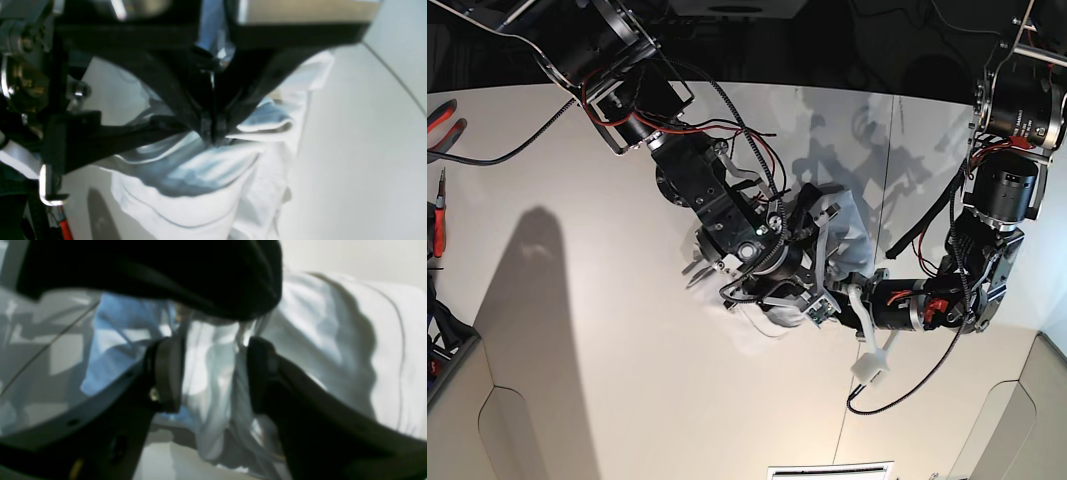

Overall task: Layout the t-shirt on the table in an organized manner, then fold the t-shirt properly
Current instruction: 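Press the folded bundle together with both grippers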

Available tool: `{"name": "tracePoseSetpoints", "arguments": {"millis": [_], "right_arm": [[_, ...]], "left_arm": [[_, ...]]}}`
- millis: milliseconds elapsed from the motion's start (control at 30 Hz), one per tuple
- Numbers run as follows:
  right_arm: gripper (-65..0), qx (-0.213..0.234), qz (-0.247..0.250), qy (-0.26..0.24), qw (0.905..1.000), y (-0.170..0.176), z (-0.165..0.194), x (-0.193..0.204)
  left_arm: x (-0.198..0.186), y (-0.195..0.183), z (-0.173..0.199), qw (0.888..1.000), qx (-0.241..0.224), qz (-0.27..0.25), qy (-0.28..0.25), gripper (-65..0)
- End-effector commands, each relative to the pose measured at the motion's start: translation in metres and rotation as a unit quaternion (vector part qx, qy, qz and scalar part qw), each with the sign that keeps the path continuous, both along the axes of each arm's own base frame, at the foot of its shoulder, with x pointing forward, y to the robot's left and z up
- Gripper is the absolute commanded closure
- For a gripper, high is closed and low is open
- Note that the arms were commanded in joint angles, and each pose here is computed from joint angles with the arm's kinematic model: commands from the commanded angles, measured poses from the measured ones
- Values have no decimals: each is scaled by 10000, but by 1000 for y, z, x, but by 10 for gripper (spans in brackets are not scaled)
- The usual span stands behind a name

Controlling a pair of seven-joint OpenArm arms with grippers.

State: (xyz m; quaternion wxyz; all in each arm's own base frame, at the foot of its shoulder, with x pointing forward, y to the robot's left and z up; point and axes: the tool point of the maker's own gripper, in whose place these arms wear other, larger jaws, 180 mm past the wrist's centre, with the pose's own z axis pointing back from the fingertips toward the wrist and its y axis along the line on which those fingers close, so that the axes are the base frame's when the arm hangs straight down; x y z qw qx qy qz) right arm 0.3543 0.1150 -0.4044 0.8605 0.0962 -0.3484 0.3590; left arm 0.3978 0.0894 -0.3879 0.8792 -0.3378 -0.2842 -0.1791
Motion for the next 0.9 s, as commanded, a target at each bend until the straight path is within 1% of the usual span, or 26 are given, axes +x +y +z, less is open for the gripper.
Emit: {"name": "tracePoseSetpoints", "arguments": {"millis": [0, 167, 300, 400, 533, 667, 800, 867], "right_arm": [[-303, 151, 29, -231, 9996, 8, 19, 11], [-303, 140, 106, -208, 9996, 10, 19, 10], [-303, 134, 356, -143, 9992, 14, 18, 4], [-303, 113, 601, -88, 9981, 18, 20, -2], [-301, 53, 838, -165, 9963, 20, 30, -4], [-301, 12, 1084, -339, 9935, 18, 48, -6], [-301, 269, 1455, -446, 9880, 27, 72, -14], [-301, 507, 1634, -419, 9844, 34, 84, -22]], "left_arm": [[14, 2, 19, 9996, -106, 40, -249, 0], [12, 3, 17, 9998, -63, 7, -191, 0], [3, 5, 16, 9998, -128, -94, 71, 0], [2, 15, 17, 9999, -94, -54, 117, 0], [2, 28, 24, 9996, -238, 60, 154, 0], [2, 42, 25, 9997, -141, 135, 150, 0], [2, 53, 25, 9997, -53, 192, 145, 0], [3, 55, 27, 9996, -98, 220, 135, 0]]}}
